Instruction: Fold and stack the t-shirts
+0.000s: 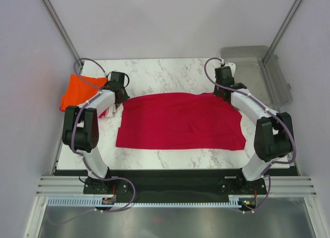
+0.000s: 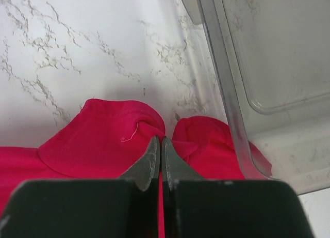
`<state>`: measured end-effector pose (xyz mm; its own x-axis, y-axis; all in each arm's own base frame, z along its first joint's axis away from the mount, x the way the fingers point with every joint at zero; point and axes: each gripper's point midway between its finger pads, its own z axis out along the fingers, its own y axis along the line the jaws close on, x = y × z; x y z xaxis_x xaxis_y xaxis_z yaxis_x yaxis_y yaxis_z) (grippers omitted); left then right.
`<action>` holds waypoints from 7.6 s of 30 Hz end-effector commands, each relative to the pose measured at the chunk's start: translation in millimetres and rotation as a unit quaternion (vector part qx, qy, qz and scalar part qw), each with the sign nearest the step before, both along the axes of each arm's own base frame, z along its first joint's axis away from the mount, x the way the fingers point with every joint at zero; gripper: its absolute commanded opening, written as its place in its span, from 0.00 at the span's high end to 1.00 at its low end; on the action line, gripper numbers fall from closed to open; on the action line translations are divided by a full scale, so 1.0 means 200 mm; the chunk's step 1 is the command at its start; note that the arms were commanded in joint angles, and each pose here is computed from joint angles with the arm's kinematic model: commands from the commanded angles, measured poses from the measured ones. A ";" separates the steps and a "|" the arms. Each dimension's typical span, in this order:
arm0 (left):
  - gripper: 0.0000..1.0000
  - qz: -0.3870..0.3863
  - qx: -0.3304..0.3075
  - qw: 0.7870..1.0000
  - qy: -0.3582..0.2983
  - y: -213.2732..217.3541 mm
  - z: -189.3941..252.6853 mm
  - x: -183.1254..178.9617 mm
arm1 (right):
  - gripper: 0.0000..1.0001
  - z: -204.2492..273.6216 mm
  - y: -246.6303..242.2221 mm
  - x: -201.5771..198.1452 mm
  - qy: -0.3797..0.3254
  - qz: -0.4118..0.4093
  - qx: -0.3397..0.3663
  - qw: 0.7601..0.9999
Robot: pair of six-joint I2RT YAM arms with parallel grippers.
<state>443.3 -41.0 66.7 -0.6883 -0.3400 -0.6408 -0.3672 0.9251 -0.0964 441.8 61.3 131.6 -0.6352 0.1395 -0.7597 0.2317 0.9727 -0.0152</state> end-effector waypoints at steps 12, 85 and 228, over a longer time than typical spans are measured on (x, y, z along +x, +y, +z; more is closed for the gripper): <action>0.98 -0.016 0.011 0.994 -0.109 0.03 0.27 -0.18 | 1.00 0.03 0.01 -0.20 -0.046 -0.023 0.017 0.999; 0.55 0.023 -0.115 0.992 0.040 -0.08 -0.11 -0.62 | 0.71 -0.25 -0.01 -0.85 -0.043 -0.086 0.143 0.985; 0.53 -0.243 -0.194 0.945 0.103 -1.24 0.18 -0.08 | 0.55 -0.27 1.04 -0.31 0.112 0.323 0.359 0.869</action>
<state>423.8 -289.3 51.9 -0.9530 -0.1182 -0.2789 0.0070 0.9120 -0.4101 364.1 266.6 85.3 -0.8879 0.0710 -0.4544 -0.3057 0.6471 0.6984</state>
